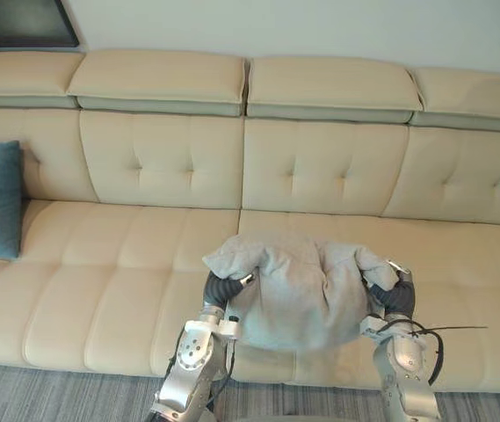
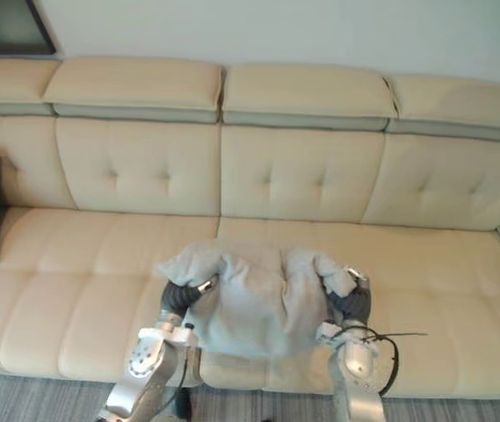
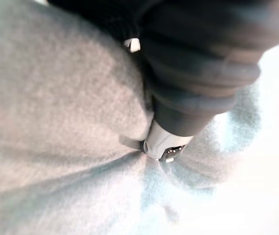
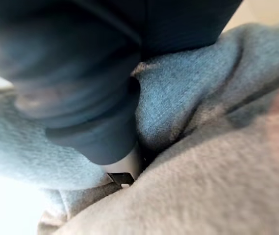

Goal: Pick up cushions and gather them together orderly.

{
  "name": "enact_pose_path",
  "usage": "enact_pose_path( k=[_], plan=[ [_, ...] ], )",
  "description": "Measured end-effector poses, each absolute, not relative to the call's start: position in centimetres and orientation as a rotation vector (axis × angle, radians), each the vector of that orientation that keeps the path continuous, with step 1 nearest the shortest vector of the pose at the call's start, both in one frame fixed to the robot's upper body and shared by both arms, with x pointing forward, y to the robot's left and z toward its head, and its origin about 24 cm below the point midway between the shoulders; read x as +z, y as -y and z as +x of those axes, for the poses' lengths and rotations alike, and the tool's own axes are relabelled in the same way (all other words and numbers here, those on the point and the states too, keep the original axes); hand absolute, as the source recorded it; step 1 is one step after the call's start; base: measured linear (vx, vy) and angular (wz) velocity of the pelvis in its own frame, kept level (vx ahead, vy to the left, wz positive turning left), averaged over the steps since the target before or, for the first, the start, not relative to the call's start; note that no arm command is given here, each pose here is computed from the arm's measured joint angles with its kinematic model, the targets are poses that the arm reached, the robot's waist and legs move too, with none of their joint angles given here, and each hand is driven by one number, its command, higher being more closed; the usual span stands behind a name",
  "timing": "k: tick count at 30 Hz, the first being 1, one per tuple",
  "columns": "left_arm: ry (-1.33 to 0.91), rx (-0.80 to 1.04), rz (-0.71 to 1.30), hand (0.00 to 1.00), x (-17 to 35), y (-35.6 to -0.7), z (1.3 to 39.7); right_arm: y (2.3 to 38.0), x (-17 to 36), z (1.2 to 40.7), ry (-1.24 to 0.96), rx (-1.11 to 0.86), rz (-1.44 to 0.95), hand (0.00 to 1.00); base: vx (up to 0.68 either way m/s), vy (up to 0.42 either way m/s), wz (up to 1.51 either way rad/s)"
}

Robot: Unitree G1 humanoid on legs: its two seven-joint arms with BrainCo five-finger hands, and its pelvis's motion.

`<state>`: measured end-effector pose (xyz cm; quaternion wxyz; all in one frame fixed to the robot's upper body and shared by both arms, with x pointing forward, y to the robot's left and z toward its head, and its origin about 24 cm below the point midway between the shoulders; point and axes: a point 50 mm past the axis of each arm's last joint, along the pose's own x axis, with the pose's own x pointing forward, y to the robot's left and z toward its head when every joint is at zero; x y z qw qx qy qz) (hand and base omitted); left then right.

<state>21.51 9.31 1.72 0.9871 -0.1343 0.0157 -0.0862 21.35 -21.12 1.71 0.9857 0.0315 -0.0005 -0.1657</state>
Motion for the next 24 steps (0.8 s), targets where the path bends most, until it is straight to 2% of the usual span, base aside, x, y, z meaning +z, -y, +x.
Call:
enact_pose_path(
  k=[6,12,20,24],
  plan=[
    [-0.041,-0.172,-0.245,1.00,1.4,-9.4,21.6,21.1,1.6,21.7,-0.005,-0.325,0.031,1.00,-0.06,0.013,0.06],
    [-0.006,-0.159,-0.194,1.00,2.0,-10.0,22.6,20.7,2.2,23.8,0.016,-0.303,0.027,1.00,-0.14,0.014,-0.04],
    [0.305,-0.049,-0.195,1.00,10.2,-10.7,28.8,18.1,11.3,30.3,0.345,-0.271,0.081,1.00,-0.10,0.005,-0.09],
    [0.524,0.002,-0.208,1.00,16.6,-10.6,31.2,17.1,17.2,32.4,0.533,-0.293,0.129,1.00,-0.04,0.004,0.08]
  ],
)
